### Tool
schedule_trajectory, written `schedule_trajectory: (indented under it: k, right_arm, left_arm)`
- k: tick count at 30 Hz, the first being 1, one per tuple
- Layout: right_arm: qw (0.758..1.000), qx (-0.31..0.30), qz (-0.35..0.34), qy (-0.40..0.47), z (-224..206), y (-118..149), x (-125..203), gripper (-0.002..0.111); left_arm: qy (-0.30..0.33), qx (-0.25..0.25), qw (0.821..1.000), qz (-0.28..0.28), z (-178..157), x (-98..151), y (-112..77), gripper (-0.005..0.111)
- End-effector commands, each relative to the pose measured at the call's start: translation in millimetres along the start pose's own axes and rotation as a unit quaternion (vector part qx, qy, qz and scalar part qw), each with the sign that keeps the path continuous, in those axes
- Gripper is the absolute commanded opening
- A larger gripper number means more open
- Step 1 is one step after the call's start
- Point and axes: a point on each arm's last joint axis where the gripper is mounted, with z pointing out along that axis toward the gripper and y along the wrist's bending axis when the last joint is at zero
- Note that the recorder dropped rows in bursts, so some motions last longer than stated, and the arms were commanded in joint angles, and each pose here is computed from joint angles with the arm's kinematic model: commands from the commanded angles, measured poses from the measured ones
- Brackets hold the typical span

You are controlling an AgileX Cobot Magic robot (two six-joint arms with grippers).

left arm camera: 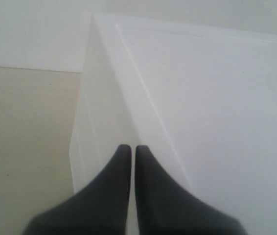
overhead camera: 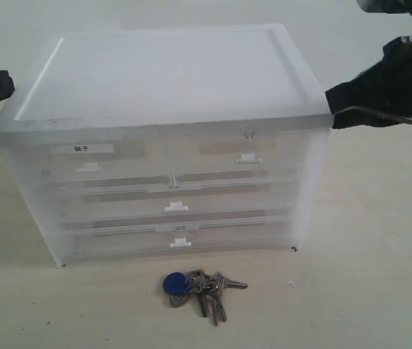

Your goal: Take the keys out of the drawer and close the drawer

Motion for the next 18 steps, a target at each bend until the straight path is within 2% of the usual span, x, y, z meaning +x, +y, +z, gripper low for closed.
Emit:
schedule_trajectory:
  k: [1,9,13,16,18]
  right_arm:
    - [0.999,-0.027,0.003,-0.026,-23.4,19.4,8.0,0.0]
    - [0.999,-0.004,0.003,-0.046,-31.5,21.2,28.4,0.0]
    - [0.994,0.053,-0.01,-0.098,-38.8,12.9,19.9,0.0]
    - [0.984,0.123,-0.019,-0.131,-42.1,0.3,13.8,0.0]
    - [0.98,0.154,0.003,-0.127,-36.3,-8.8,13.3,0.0]
  left_arm:
    - [0.002,0.081,0.997,0.002,3.4,-1.0,-15.4,0.005]
    - [0.01,0.082,0.997,0.0,7.6,2.0,-14.2,0.005]
    - [0.007,0.076,0.997,0.003,6.5,1.1,-13.5,0.005]
    - [0.008,0.053,0.999,0.003,7.0,1.2,-9.4,0.005]
    - [0.009,0.035,0.999,0.003,7.3,1.3,-6.1,0.005]
